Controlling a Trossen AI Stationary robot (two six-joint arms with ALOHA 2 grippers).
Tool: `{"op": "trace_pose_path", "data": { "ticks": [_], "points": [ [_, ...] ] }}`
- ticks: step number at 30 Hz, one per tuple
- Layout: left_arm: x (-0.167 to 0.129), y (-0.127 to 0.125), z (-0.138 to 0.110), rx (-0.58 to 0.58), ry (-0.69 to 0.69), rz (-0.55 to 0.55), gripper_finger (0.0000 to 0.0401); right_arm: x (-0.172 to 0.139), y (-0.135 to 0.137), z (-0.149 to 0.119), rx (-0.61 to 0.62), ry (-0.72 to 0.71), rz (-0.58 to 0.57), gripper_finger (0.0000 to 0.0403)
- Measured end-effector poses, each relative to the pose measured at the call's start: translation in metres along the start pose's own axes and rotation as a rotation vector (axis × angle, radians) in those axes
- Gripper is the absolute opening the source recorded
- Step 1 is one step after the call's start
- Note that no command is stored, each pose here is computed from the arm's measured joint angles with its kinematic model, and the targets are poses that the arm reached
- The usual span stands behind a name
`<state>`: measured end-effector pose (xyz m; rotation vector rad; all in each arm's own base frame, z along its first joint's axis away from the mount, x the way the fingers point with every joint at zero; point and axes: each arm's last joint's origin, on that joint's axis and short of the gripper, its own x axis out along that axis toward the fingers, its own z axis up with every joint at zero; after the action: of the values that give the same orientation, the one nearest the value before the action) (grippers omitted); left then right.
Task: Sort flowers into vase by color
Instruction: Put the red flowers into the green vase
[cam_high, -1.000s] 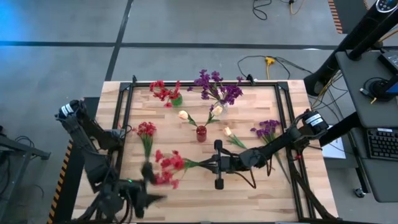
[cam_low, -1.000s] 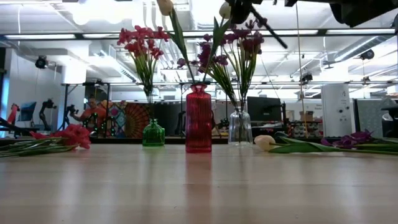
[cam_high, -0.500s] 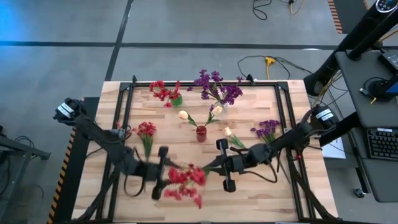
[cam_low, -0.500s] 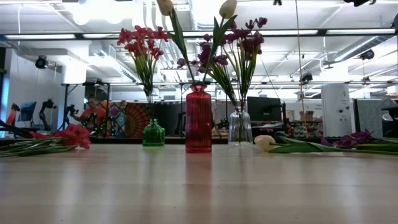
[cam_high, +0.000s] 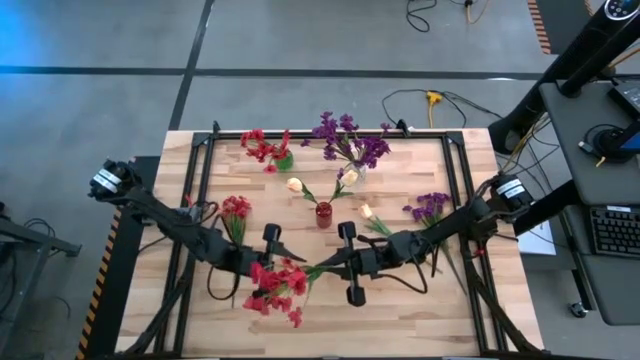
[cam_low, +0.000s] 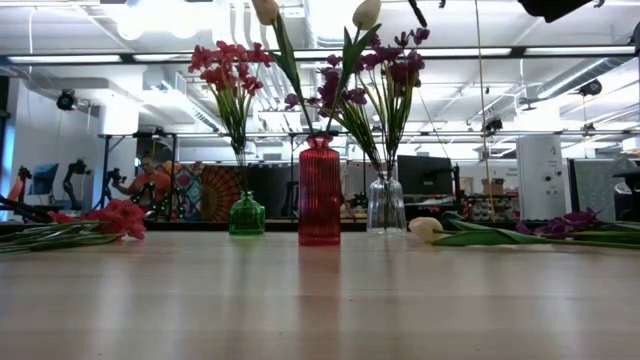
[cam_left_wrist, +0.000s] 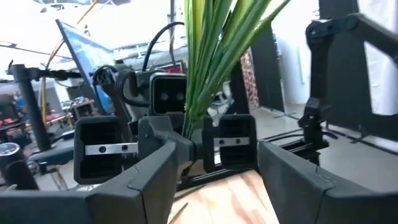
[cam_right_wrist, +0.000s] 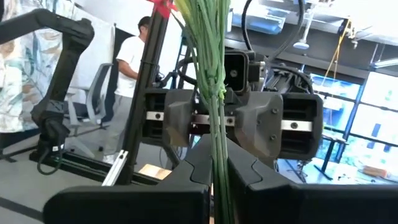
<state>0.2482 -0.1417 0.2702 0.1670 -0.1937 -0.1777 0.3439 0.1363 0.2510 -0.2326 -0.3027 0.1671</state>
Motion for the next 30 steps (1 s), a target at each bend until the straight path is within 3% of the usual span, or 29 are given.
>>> {"op": "trace_pose_path", "data": {
  "ticks": [10,16,22,30],
  "points": [
    [0.025,0.009,-0.003,0.009,0.010,0.050,0.0208,0.001,-0.001,-0.002,0.002,0.008,0.046,0.0009],
    [0.040,0.009,-0.001,0.023,-0.016,-0.027,0.0208,0.001,-0.002,-0.004,-0.001,0.022,0.043,0.0009],
    [0.046,0.009,0.008,0.050,-0.051,-0.026,0.0207,0.001,-0.003,-0.005,-0.004,0.034,0.044,0.0009],
    [0.050,0.016,0.008,0.064,-0.053,-0.020,0.0167,0.002,-0.004,-0.006,-0.008,0.040,0.042,0.0009]
  ]
}}
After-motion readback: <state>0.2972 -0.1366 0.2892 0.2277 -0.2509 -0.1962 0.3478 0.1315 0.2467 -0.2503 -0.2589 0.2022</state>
